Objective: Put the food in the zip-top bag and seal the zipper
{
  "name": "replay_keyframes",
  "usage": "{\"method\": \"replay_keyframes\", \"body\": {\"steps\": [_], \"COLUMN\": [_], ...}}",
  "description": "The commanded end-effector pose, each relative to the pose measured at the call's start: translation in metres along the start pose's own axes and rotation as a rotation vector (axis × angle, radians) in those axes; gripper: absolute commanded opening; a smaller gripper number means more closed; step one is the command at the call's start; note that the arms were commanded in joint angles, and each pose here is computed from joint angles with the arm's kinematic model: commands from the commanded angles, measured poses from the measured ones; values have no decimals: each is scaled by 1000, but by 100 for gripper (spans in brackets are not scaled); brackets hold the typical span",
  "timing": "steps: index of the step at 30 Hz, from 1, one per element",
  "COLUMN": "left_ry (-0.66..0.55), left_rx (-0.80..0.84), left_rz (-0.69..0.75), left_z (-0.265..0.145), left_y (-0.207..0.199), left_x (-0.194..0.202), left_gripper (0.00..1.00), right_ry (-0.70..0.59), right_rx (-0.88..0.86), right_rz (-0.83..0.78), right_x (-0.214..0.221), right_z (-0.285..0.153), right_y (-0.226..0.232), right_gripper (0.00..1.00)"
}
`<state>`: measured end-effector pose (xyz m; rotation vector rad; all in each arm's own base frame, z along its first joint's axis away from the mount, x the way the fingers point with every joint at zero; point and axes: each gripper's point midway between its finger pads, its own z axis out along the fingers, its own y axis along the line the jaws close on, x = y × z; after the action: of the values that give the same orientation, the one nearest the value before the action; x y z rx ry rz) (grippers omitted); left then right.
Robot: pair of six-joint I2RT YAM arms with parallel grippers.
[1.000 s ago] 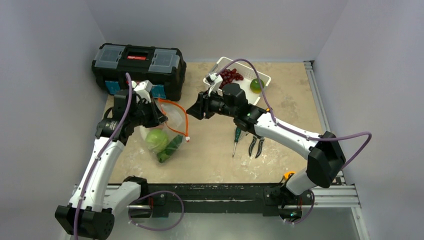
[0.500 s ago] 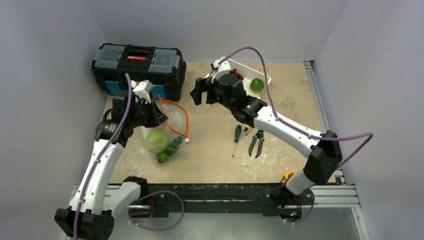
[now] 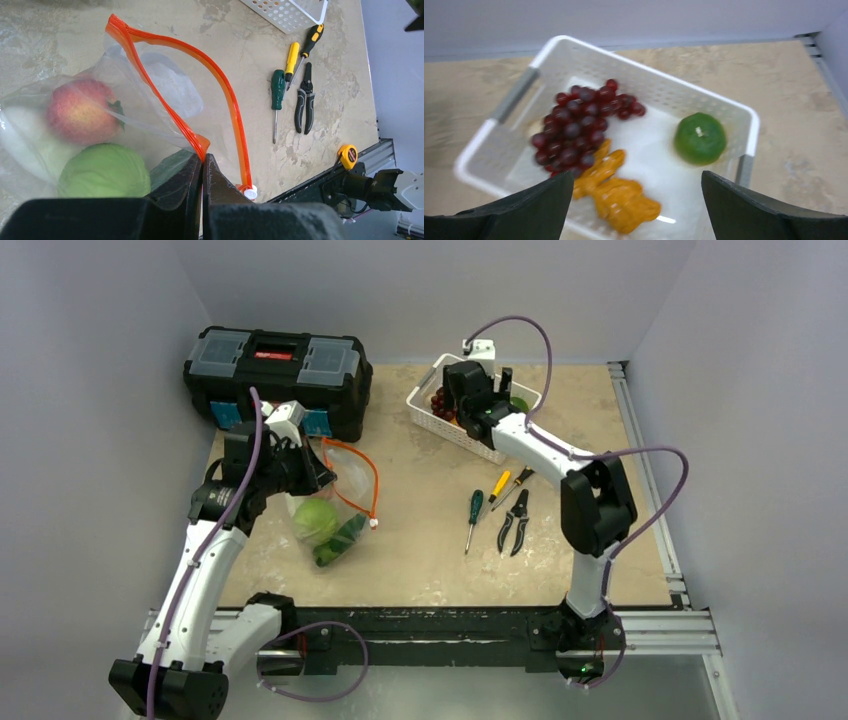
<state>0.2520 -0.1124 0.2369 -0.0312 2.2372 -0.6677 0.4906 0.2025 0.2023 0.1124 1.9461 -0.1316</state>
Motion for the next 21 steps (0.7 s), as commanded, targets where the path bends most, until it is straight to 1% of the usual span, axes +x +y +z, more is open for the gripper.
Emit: {"method": "replay_keyframes", "body": {"steps": [1,6,12,15,21], "left_ry": [-41,-31,-25,-24,-17], "left_rx": [37,52,52,52,55], "left_rz": [33,29,27,27,22], "left_z": [-3,-1,0,1,3], "left_y": [-7,-9,-9,-9,-8], "left_x": [-9,-8,-7,-7,-6], "left_gripper": [0,0,0,0,0], "right_ry": [-35,9,25,32,58], "right_rx": [203,320,425,467,503], "right_rz": [-139,-333,-466,-495,-503], "right_x": [-15,4,21,26,43], "right_z": [29,70,101,110,128], "right_y": [-39,-52,-68,-77,-94], "right_gripper": [99,99,99,99,99]}}
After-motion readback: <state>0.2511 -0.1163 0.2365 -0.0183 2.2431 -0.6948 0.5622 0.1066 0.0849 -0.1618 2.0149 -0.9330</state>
